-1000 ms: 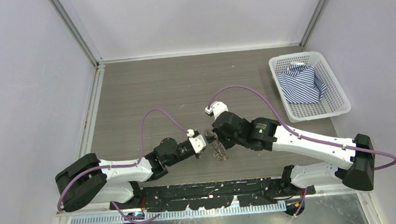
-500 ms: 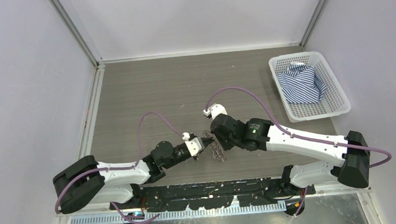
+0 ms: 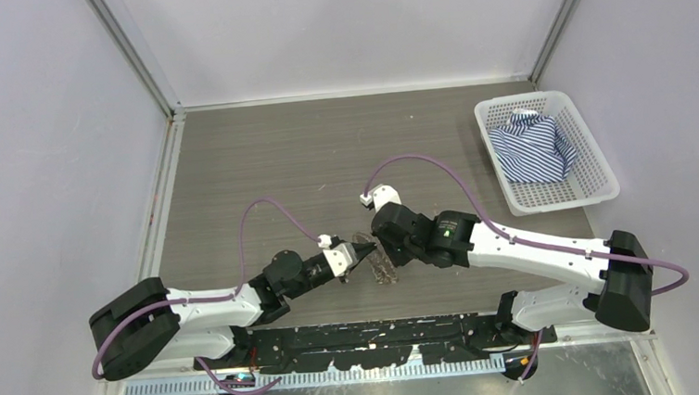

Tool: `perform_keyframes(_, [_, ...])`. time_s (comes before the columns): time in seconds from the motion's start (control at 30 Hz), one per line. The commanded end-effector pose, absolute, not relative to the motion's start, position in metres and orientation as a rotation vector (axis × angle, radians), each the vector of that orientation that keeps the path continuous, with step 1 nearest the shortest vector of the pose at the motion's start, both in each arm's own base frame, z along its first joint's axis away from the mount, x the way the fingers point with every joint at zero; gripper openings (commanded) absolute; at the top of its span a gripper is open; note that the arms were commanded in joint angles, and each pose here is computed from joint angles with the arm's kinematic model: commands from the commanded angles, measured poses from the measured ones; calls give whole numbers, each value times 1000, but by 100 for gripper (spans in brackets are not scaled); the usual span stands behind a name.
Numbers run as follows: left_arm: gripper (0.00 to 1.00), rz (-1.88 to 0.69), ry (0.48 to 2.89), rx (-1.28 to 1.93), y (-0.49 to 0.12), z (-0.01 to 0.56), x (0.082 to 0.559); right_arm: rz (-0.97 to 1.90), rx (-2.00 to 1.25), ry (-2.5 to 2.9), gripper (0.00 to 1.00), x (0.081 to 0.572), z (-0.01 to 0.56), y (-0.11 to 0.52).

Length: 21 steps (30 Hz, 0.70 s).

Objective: Remove the keys from the keyring

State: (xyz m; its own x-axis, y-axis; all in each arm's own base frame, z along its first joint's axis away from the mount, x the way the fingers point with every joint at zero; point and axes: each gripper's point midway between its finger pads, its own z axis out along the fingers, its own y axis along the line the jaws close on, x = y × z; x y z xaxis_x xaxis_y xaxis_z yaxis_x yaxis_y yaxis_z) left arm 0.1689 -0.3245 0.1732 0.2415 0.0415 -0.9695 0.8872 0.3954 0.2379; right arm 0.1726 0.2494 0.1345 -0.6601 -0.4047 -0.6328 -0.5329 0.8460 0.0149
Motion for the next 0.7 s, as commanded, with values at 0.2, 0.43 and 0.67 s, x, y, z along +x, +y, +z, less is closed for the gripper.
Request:
perform_keyframes(0.2, [0, -792, 1064, 842, -319, 220, 169, 185, -607, 2399, 1, 179, 125, 233])
perform_keyframes(0.43, [1, -803, 1069, 773, -316, 227, 174, 255, -604, 2422, 1, 172, 117, 242])
perform_keyframes(0.67, [0, -811, 1101, 711, -312, 221, 179, 225, -517, 2348, 1, 184, 136, 233])
